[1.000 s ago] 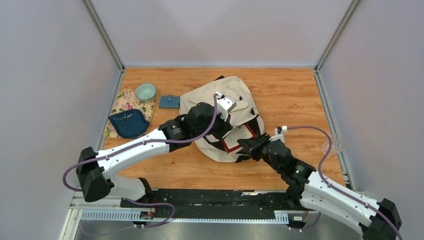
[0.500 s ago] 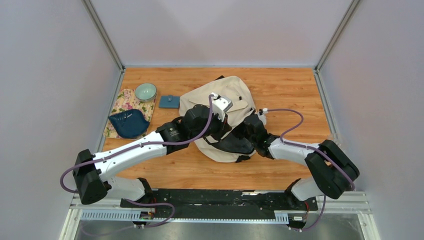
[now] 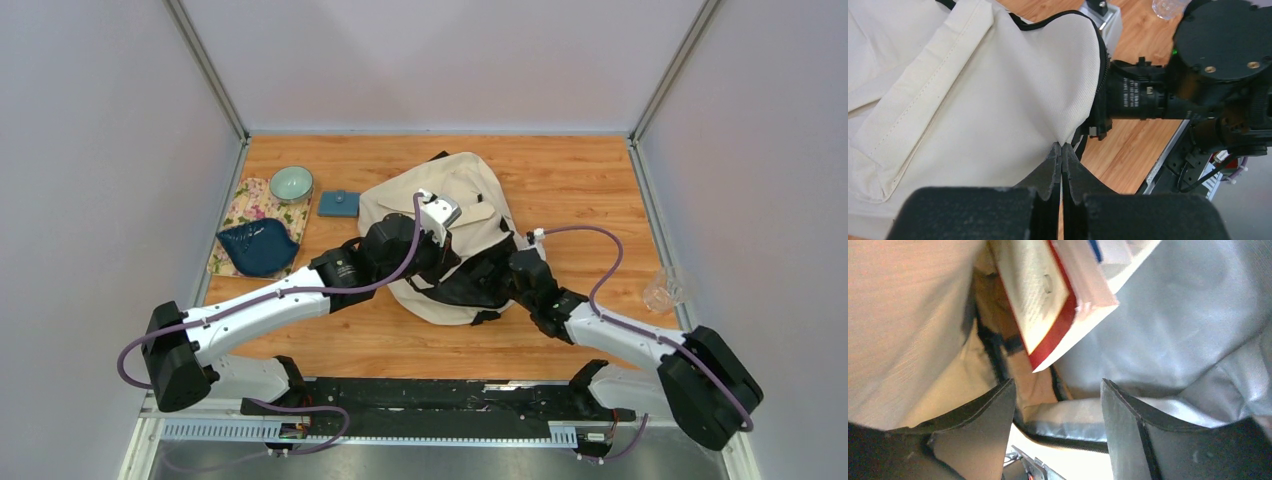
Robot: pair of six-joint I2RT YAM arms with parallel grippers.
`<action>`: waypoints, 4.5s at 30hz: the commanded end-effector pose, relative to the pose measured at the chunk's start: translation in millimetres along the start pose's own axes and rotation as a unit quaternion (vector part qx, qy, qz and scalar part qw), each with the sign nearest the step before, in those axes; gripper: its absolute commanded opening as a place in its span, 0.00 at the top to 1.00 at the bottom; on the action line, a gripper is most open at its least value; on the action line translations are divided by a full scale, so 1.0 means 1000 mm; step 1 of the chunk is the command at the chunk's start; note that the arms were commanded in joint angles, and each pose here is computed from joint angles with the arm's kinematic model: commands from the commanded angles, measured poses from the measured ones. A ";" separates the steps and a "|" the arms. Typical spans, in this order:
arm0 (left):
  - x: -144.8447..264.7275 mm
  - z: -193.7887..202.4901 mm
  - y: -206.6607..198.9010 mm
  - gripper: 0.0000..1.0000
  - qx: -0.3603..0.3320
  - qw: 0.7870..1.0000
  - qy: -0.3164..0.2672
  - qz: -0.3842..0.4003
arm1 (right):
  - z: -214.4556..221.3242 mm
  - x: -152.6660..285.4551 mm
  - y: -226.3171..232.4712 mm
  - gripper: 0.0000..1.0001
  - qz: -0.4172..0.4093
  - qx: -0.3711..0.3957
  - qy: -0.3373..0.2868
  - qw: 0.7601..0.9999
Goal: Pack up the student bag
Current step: Place the book in the student bag.
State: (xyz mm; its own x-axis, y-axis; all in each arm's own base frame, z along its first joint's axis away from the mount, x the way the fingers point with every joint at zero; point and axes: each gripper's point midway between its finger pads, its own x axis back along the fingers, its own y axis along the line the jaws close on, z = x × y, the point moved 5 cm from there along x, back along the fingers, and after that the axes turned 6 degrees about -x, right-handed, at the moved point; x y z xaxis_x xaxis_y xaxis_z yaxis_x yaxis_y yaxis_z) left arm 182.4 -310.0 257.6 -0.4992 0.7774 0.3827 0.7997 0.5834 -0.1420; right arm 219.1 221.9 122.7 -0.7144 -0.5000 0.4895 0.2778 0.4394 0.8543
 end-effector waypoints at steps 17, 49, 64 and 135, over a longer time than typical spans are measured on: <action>0.012 -0.018 -0.012 1.00 0.027 0.998 -0.051 0.027 | -0.002 0.002 0.020 1.00 -0.011 0.034 -0.002 0.999; 0.015 0.004 -0.007 1.00 0.042 0.998 -0.040 0.019 | -0.031 0.062 -0.035 0.41 0.104 0.093 -0.119 0.983; 0.014 0.007 -0.009 1.00 0.045 0.998 -0.034 0.027 | -0.038 0.073 -0.073 0.47 0.135 0.079 -0.155 0.975; -0.010 0.119 -0.017 0.56 0.087 0.983 0.140 0.078 | -0.033 0.103 -0.063 1.00 0.084 0.085 -0.072 0.990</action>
State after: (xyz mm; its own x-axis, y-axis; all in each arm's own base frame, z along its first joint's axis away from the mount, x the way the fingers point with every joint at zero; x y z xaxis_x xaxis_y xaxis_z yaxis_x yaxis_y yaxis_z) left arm 148.8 -309.5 157.3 -0.2917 0.7769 0.5579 0.7862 0.5270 -0.3228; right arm 157.7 119.7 126.8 -0.7761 -0.2835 0.5632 0.2893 0.6336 0.7176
